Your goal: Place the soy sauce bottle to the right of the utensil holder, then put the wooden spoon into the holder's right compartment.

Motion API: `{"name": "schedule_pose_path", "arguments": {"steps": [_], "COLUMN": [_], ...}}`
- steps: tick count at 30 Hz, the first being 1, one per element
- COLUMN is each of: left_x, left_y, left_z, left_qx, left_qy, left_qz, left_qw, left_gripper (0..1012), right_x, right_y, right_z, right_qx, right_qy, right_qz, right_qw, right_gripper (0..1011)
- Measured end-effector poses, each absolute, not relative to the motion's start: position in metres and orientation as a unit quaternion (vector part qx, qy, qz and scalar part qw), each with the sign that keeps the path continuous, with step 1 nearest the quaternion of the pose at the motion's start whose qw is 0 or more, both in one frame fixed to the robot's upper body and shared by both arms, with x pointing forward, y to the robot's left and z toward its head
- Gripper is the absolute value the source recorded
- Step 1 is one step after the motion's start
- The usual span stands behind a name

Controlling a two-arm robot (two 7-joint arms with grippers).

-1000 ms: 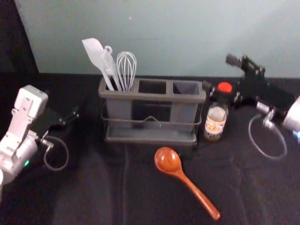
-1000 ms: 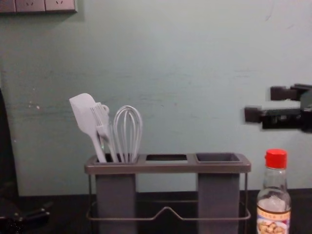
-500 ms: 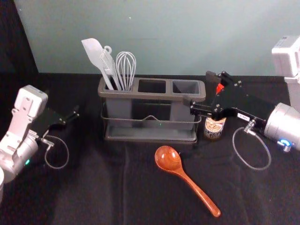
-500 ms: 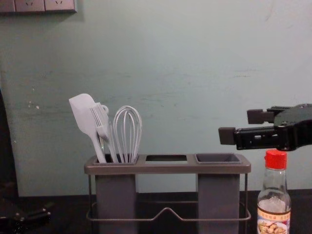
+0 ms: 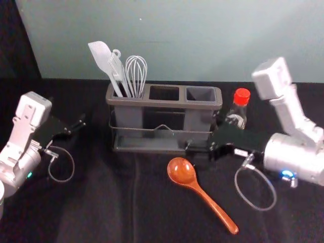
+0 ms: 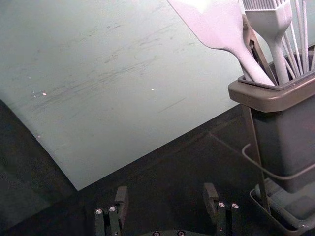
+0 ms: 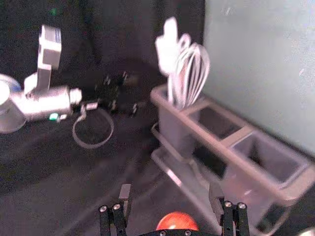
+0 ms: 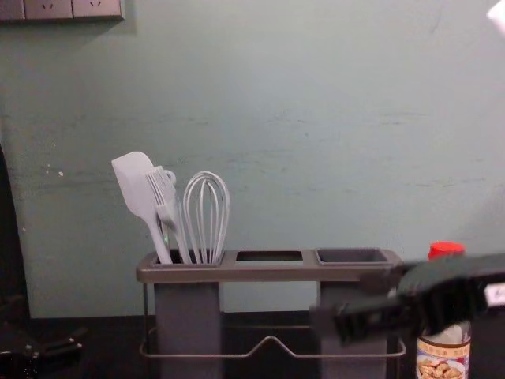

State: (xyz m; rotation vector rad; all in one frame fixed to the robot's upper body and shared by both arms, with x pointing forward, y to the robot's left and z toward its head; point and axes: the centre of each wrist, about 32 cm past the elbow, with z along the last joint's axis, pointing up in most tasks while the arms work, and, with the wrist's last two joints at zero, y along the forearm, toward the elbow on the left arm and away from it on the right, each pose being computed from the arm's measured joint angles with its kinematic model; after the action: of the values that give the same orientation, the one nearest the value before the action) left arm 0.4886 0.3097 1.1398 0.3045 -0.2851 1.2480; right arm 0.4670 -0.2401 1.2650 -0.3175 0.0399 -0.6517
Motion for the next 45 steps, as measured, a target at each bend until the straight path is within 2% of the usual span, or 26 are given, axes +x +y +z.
{"name": "schedule_pose_path", "arguments": {"steps": [7, 12, 18, 28, 45], "left_x": [0.489, 0.489, 0.489, 0.489, 0.489], "left_y": [0.31, 0.31, 0.31, 0.31, 0.31], "left_z": [1.14, 1.14, 1.14, 1.14, 1.14], "left_qx": [0.142, 0.142, 0.142, 0.142, 0.142], "left_qy": [-0.132, -0.132, -0.132, -0.132, -0.132], "left_qz": [0.58, 0.58, 0.58, 0.58, 0.58], "left_qw": [0.791, 0.791, 0.791, 0.791, 0.791], "left_gripper": [1005, 1005, 1005, 1005, 1005], "right_x": [0.473, 0.477, 0.48, 0.485, 0.501], "right_y": [-0.216, -0.198, -0.186, -0.182, -0.176], "right_z": [1.261, 1.259, 1.25, 1.239, 1.233], "right_qx": [-0.229, -0.29, -0.331, -0.35, -0.354], "right_qy": [0.07, 0.083, 0.088, 0.094, 0.093], "right_qz": [-0.308, -0.31, -0.321, -0.335, -0.342], "right_qw": [0.921, 0.902, 0.883, 0.87, 0.865], "right_gripper": [1003, 1003, 1003, 1003, 1003]}}
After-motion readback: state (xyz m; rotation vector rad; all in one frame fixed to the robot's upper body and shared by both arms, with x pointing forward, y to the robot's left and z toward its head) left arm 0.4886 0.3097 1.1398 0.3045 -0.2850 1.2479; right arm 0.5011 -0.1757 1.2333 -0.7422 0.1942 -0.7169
